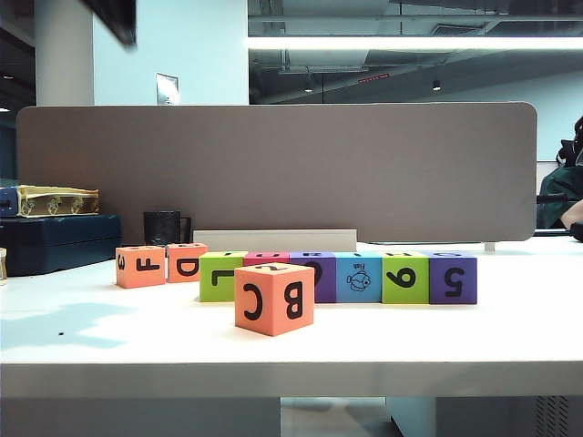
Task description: Select the appropriate blocks from the scattered letter blocks on the table and arrange them in a row to spell out "TURING".
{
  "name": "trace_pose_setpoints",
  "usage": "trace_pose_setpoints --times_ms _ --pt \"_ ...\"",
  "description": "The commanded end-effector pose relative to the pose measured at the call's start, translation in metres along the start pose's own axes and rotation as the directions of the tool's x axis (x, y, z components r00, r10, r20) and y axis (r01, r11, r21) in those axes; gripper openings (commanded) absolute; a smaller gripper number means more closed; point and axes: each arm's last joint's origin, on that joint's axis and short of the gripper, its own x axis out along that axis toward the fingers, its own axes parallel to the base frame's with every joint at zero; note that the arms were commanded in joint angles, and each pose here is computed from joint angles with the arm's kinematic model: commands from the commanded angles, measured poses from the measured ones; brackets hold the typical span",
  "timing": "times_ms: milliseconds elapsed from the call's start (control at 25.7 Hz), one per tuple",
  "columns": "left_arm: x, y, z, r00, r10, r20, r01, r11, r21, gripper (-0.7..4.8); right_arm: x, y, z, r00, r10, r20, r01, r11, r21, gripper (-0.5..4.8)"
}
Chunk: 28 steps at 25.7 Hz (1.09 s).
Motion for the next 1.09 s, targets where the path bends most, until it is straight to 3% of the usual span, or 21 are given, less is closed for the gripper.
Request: trace_pose_setpoints --times_ms 39,311,1090 --pt "0.026 -0.011 -0.016 0.999 -0.043 0.013 0.043 0.999 0.001 -0.06 -0.002 0.001 0.001 1.000 0.001 0.022 -0.001 1.000 -0.015 -0.01" --pt "0.057 -0.021 -0.041 0.994 -0.111 -0.023 0.111 0.994 -0.014 -0.06 -0.002 0.001 0.001 1.000 0.002 0.022 -0.002 1.000 -0.015 -0.01" --pt "0.057 -0.021 -0.045 0.991 -0.110 -0.073 0.110 0.994 -0.009 -0.06 -0.002 0.001 0.001 1.000 0.002 0.022 -0.002 1.000 -0.015 -0.01"
